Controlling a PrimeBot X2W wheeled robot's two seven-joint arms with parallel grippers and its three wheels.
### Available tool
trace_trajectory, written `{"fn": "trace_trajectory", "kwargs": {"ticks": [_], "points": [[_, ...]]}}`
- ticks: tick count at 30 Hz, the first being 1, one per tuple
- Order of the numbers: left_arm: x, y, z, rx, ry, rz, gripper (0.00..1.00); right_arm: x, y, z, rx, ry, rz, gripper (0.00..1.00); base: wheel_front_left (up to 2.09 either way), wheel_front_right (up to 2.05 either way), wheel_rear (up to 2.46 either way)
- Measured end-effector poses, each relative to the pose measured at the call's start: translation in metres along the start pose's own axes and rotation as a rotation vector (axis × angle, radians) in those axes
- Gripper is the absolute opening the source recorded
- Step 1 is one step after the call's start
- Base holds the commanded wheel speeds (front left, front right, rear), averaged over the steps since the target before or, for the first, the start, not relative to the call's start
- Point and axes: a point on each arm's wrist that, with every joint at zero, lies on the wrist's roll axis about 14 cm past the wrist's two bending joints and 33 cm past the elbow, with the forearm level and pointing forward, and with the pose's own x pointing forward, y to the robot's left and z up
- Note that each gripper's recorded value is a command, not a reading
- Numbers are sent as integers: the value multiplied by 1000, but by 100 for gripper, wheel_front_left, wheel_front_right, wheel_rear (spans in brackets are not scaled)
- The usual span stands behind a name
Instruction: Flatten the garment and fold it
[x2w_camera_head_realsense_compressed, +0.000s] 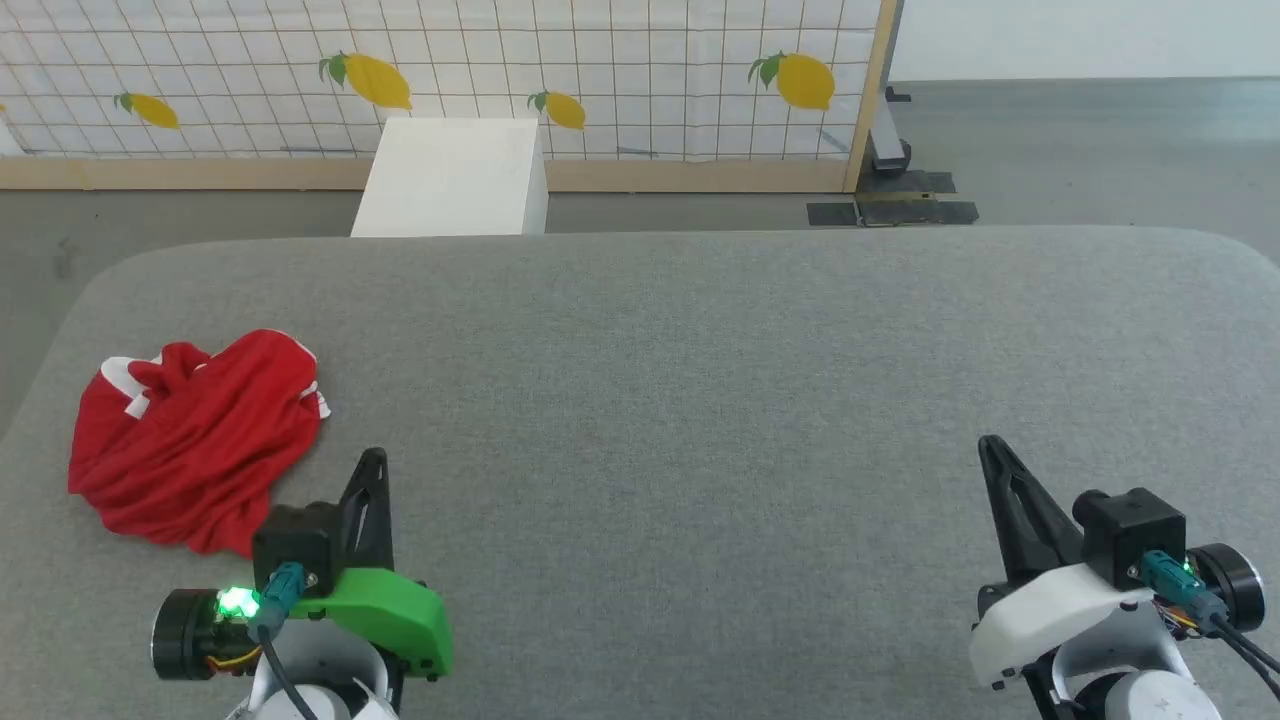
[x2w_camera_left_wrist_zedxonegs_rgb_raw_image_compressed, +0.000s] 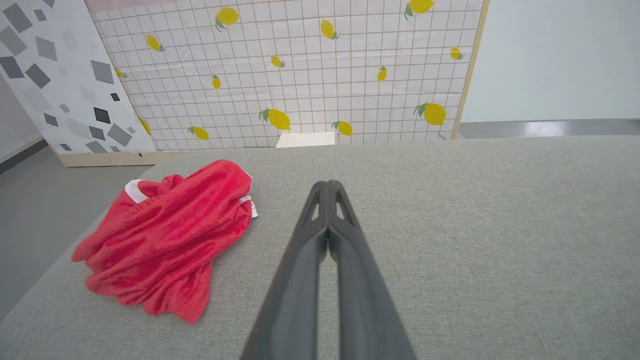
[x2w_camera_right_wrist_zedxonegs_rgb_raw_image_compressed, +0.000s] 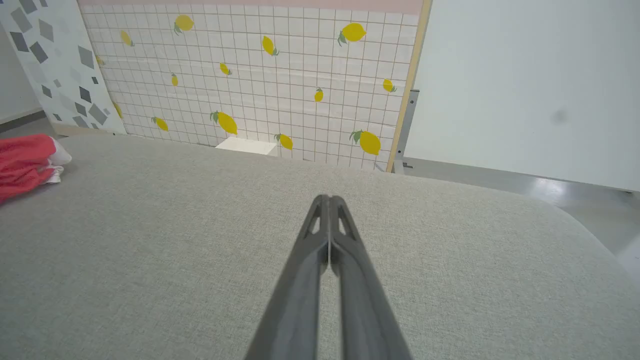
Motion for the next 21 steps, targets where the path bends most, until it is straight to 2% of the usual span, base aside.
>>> {"fn": "trace_trajectory", "kwargs": {"ticks": [8, 9, 21], "points": [[0, 0, 0, 0, 0, 0, 0, 0, 0, 0, 0, 0, 0, 0, 0, 0, 0], [0, 0, 0, 0, 0, 0, 100, 0, 0, 0, 0, 0, 0, 100, 0, 0, 0], [0, -2, -1, -15, -6, -7, 100, 0, -1, -4, 20, 3, -4, 100, 0, 0, 0]]}}
